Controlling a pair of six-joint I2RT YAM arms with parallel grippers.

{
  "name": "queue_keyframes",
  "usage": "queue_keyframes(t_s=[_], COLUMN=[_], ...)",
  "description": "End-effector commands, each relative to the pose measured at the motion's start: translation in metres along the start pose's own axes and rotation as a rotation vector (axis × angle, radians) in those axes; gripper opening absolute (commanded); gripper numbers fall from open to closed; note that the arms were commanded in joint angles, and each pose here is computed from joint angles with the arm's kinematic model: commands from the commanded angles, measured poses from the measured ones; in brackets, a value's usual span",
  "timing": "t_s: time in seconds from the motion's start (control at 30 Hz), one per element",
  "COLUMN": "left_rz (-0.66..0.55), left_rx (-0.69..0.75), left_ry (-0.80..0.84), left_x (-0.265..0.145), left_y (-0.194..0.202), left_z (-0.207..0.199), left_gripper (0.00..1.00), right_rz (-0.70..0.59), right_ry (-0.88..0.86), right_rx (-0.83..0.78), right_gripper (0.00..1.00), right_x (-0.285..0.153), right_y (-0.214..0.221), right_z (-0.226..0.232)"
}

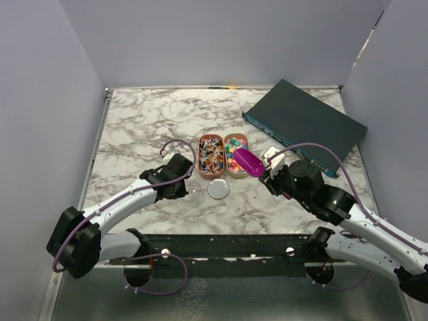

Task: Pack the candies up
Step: Move the packing bottle to the center of the board.

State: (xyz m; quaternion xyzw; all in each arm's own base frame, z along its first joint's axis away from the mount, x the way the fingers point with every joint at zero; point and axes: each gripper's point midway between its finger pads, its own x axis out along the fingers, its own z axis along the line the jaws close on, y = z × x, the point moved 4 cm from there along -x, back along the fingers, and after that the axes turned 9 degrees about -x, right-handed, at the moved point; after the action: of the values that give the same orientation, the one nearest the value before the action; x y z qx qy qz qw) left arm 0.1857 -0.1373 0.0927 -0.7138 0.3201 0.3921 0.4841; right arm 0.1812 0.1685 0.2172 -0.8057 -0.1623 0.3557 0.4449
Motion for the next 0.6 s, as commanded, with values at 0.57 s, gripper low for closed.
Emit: queue_keyframes(t_s=[0.57], left_rz=[-0.042], left_rx=[0.199], left_ry=[-0.091], left_x=[0.01], left_y=[-0.043], left_z=[-0.029], left_gripper=[0.0], right_rz=[-0.007], right_ry=[-0.026], right_rx=[0.017], right_gripper=[0.01], right_x=[-0.004], right_y=[0.001], right_z=[0.005])
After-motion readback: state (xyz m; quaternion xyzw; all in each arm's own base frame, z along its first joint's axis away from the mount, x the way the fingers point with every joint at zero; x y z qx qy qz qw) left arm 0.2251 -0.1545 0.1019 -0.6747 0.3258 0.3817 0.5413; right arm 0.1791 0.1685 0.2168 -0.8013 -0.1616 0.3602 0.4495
